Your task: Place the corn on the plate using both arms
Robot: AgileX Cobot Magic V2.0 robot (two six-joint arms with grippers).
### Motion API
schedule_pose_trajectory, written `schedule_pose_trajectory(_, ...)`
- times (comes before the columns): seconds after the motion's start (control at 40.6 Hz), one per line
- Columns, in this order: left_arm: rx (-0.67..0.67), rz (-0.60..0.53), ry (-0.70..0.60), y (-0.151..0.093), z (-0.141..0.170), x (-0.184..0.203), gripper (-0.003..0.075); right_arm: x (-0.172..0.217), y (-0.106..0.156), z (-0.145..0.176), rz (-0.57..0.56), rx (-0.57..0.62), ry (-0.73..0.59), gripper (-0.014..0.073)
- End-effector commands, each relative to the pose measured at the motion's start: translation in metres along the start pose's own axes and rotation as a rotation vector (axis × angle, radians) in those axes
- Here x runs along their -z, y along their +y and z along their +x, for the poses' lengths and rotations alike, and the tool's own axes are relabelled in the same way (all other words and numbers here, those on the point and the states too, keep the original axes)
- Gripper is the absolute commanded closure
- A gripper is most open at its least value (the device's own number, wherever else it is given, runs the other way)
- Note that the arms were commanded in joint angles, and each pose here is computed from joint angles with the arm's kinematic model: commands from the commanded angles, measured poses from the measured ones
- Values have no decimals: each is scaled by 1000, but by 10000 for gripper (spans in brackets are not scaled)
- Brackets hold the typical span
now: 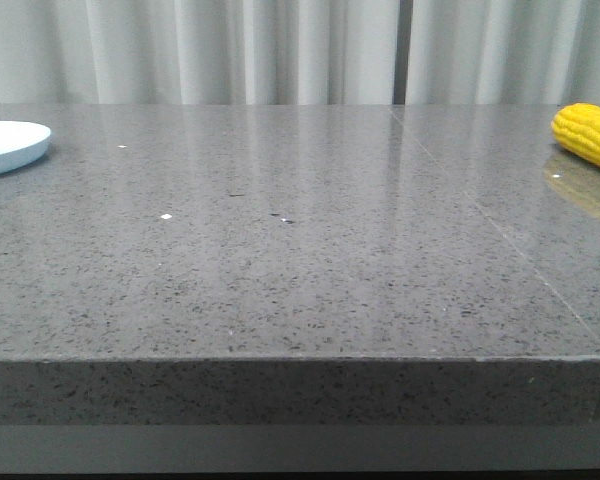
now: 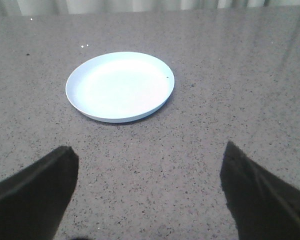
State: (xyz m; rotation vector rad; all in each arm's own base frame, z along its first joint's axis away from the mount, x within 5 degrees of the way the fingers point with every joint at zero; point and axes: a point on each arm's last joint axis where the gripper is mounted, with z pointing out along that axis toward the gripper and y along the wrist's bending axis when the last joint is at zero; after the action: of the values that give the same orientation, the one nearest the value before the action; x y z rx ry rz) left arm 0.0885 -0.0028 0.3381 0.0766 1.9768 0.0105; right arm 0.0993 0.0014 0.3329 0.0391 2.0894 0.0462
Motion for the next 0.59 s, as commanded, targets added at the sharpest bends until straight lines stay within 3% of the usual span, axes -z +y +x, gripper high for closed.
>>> schedule_pose_trajectory(0.0, 1, -4, -39, 1, -22, -1, 135, 4, 0, -16, 2, 12, -106, 13)
schedule_pose_trajectory(0.296, -43, -29, 112, 5, -37, -39, 135, 4, 0, -16, 1, 12, -109, 13)
schedule_pose_trajectory(0.567, -100, -82, 375, 14, -50, -95, 135, 4, 0, -16, 1, 12, -109, 13)
